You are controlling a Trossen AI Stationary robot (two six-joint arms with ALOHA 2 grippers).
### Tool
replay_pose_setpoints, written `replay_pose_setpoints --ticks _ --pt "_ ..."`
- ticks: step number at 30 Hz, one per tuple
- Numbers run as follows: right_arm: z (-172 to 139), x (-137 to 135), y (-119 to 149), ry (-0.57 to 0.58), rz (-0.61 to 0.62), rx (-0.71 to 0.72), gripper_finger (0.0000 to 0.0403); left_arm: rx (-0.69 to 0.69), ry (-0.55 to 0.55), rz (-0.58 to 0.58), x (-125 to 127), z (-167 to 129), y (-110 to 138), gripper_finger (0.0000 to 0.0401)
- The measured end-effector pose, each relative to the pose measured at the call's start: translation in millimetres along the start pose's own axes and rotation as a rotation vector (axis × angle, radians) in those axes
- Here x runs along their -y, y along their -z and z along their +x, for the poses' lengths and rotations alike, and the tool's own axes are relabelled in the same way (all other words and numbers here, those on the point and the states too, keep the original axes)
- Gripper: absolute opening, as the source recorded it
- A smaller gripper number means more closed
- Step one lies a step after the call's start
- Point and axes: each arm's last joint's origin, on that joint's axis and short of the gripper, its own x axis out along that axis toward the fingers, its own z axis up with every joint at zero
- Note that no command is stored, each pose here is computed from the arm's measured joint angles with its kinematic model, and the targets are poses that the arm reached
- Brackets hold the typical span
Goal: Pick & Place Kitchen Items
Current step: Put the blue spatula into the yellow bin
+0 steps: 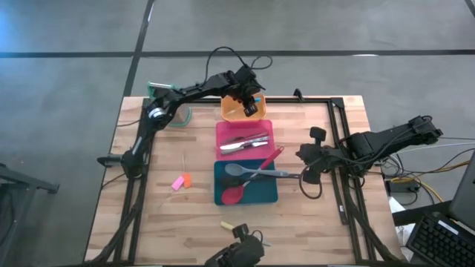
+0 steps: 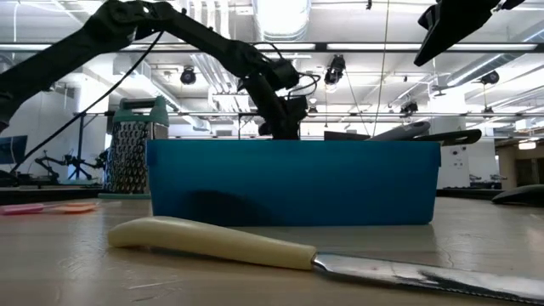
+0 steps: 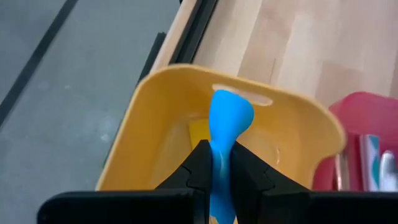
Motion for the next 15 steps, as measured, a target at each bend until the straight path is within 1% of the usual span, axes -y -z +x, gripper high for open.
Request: replay_pose_setpoints --ticks 9,15 --pt "0 0 0 -0.001 0.0 0.0 0.0008 -0.09 0.01 -0.009 0 33 18 0.0034" --pt "0 0 0 -0.001 -0.003 -0.001 0.0008 -0.103 0.013 -0.011 0 39 21 0.0034"
